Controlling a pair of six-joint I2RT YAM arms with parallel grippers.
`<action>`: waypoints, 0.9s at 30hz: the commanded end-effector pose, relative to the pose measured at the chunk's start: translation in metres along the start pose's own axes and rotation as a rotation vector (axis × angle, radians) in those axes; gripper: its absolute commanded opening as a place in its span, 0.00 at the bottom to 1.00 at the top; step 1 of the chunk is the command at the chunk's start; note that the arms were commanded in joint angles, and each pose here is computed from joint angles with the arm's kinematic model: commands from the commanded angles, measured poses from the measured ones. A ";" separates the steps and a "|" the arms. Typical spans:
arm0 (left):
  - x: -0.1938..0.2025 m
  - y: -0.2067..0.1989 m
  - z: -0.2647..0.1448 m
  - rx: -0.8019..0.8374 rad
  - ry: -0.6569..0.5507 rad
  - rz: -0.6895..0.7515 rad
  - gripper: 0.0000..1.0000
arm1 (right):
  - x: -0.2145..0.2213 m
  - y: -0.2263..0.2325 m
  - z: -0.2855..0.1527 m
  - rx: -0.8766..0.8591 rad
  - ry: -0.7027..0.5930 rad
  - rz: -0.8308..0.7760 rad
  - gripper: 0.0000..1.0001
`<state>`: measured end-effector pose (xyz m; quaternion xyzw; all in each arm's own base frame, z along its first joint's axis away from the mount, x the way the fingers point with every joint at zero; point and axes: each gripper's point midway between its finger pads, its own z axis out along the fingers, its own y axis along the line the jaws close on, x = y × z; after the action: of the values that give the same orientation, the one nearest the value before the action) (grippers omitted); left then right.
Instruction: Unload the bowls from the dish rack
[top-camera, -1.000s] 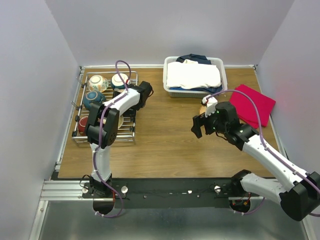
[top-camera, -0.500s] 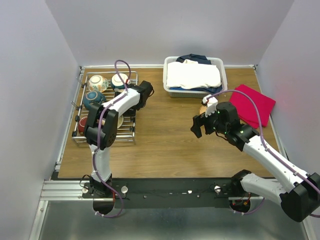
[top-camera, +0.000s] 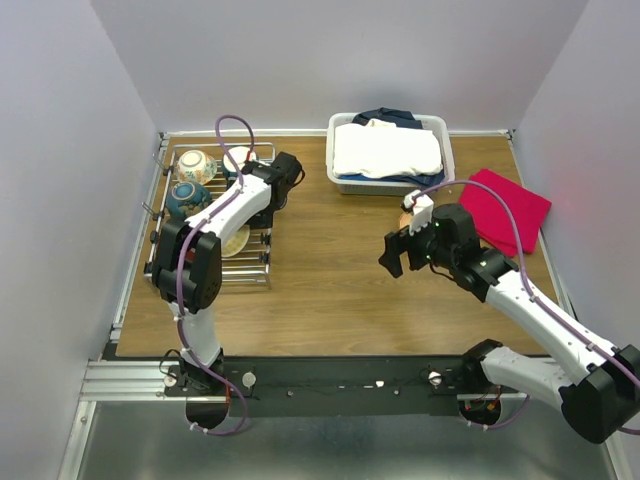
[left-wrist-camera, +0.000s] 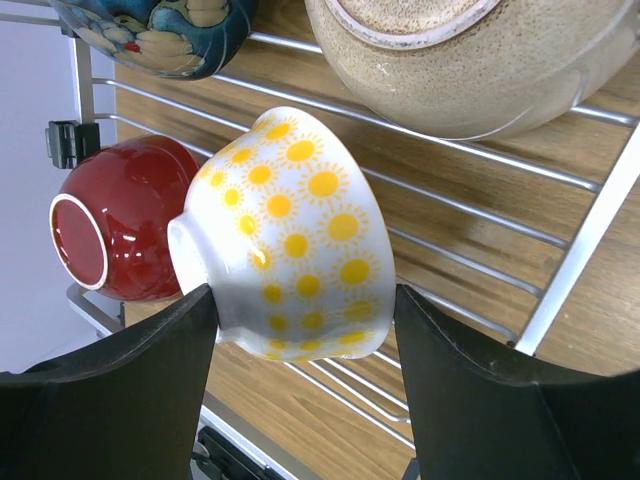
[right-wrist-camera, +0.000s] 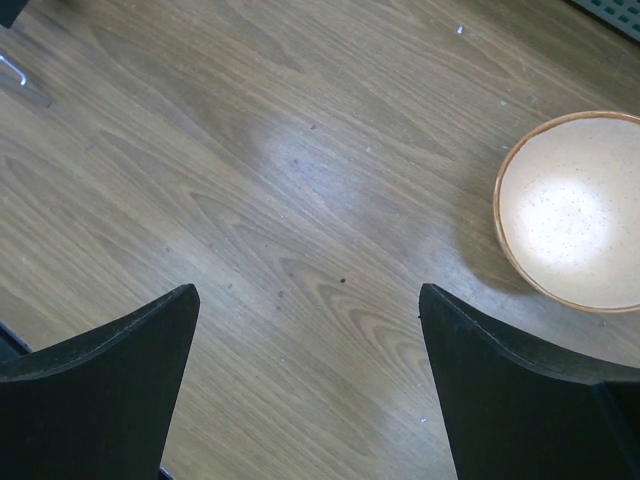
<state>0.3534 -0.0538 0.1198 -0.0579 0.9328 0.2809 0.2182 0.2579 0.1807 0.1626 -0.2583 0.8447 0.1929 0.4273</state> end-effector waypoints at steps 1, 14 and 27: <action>-0.018 0.006 -0.022 0.053 -0.067 -0.059 0.52 | -0.016 0.014 -0.001 -0.072 -0.041 0.018 0.98; -0.040 0.025 -0.059 0.216 -0.174 -0.212 0.50 | -0.057 0.073 0.014 -0.418 -0.161 0.145 1.00; -0.055 0.034 -0.123 0.626 -0.330 -0.449 0.47 | -0.111 0.110 0.048 -0.680 -0.237 0.394 1.00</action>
<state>0.3430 -0.0618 0.2279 -0.1492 0.9097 0.0483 0.3846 0.2708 0.2958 0.1978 -0.2202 0.7628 0.4804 0.3726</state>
